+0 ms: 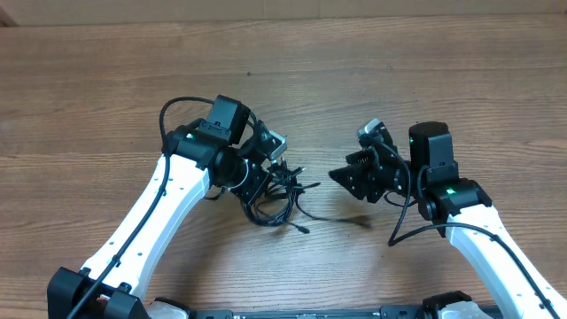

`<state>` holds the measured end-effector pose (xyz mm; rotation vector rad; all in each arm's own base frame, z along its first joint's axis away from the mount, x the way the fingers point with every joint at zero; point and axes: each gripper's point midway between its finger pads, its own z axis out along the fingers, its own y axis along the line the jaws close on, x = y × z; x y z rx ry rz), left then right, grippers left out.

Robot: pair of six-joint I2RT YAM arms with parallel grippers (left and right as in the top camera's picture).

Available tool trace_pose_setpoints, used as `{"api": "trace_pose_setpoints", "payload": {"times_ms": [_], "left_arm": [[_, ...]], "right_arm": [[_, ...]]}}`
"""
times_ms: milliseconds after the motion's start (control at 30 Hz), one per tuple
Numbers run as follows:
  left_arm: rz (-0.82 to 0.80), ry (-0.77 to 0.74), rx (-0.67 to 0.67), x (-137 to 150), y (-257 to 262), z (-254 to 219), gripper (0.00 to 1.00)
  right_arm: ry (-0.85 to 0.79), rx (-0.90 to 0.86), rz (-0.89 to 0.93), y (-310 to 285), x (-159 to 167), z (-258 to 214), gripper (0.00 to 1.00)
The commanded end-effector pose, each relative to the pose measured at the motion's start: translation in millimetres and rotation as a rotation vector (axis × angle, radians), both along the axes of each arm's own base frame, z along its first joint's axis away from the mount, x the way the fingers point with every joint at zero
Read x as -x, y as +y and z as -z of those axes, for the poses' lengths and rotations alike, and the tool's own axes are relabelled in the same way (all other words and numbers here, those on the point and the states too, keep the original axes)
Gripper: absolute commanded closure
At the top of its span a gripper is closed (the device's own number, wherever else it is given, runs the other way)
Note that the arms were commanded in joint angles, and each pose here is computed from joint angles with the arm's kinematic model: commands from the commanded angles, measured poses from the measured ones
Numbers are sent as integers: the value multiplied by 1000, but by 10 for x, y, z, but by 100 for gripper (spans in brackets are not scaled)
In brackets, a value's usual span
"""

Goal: Untangle cables

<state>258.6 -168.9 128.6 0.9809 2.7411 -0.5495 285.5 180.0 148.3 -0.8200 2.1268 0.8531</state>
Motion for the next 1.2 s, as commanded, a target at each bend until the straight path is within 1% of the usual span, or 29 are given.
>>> {"api": "trace_pose_setpoints", "payload": {"times_ms": [0, 67, 167, 267, 367, 467, 567, 700, 833, 933, 1167], "left_arm": [[55, 20, 7, 86, -28, 9, 96], [57, 45, 10, 141, -24, 10, 96], [65, 87, 55, 230, -85, -23, 96], [72, 108, 91, 272, -138, -54, 96], [77, 118, 119, 291, -181, -79, 96], [77, 119, 121, 294, -183, -81, 96], [76, 118, 118, 291, -178, -78, 96], [74, 112, 107, 279, -163, -68, 96], [74, 97, 105, 247, -164, -66, 96], [76, 92, 111, 237, -178, -72, 96], [151, 79, 130, 338, -379, -92, 96]], "right_arm": [[-234, 11, -258, 171, 161, -156, 35], [-294, 18, -353, 241, 272, -153, 28], [-329, 17, -455, 349, 440, -133, 28], [-318, 1, -510, 469, 577, -132, 34], [-318, -12, -571, 604, 721, -136, 44], [-318, -19, -614, 695, 828, -135, 50], [-317, -22, -630, 726, 869, -135, 54], [-313, -29, -632, 731, 878, -143, 55], [-309, -89, -667, 766, 960, -222, 54], [-313, -102, -674, 775, 971, -243, 55], [-319, -101, -673, 778, 963, -247, 56]]}}
